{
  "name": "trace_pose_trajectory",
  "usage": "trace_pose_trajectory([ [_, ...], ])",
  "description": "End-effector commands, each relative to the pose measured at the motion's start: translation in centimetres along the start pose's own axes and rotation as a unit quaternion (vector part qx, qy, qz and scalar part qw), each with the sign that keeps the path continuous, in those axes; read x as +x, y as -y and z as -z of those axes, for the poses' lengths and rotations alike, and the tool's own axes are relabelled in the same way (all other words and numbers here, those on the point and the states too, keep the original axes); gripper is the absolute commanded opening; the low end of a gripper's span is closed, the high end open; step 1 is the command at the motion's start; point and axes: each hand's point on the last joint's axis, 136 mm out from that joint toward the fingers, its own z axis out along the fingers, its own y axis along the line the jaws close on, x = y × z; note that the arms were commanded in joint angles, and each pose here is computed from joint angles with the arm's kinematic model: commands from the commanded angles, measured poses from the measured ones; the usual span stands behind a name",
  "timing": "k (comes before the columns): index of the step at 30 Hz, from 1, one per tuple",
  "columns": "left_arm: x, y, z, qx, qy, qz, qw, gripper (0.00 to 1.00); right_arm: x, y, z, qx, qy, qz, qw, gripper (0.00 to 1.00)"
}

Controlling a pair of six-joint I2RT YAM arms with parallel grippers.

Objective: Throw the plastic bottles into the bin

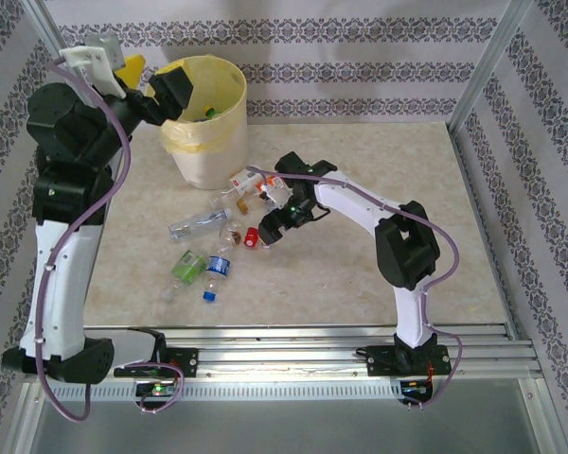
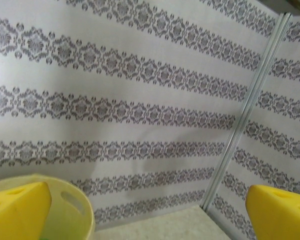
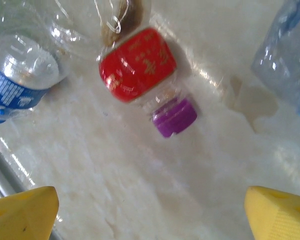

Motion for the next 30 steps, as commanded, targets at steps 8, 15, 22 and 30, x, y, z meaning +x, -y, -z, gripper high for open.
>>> trace_pose_trajectory([
  [8, 2.4, 0.7, 4.0, -0.014, -0.041, 0.019, 0.999, 1.0, -1.5, -0.3, -2.7, -0.004, -0.024, 0.058, 0.998, 0.93],
  [15, 2.7, 1.0, 5.2, -0.016, -0.045, 0.03, 0.998, 1.0, -2.3, 0.4, -4.8, 0.002, -0.043, 0.07, 0.997, 0.9],
  [22, 2.8, 0.7, 6.1, -0.031, -0.044, 0.024, 0.998, 1.0, -2.1, 0.4, -6.3, -0.002, -0.058, 0.076, 0.995, 0.88],
  [30, 3.3, 0.3, 6.1, -0.037, -0.049, 0.026, 0.998, 1.0, -1.0, 0.0, -8.1, -0.003, -0.081, 0.071, 0.994, 0.79],
])
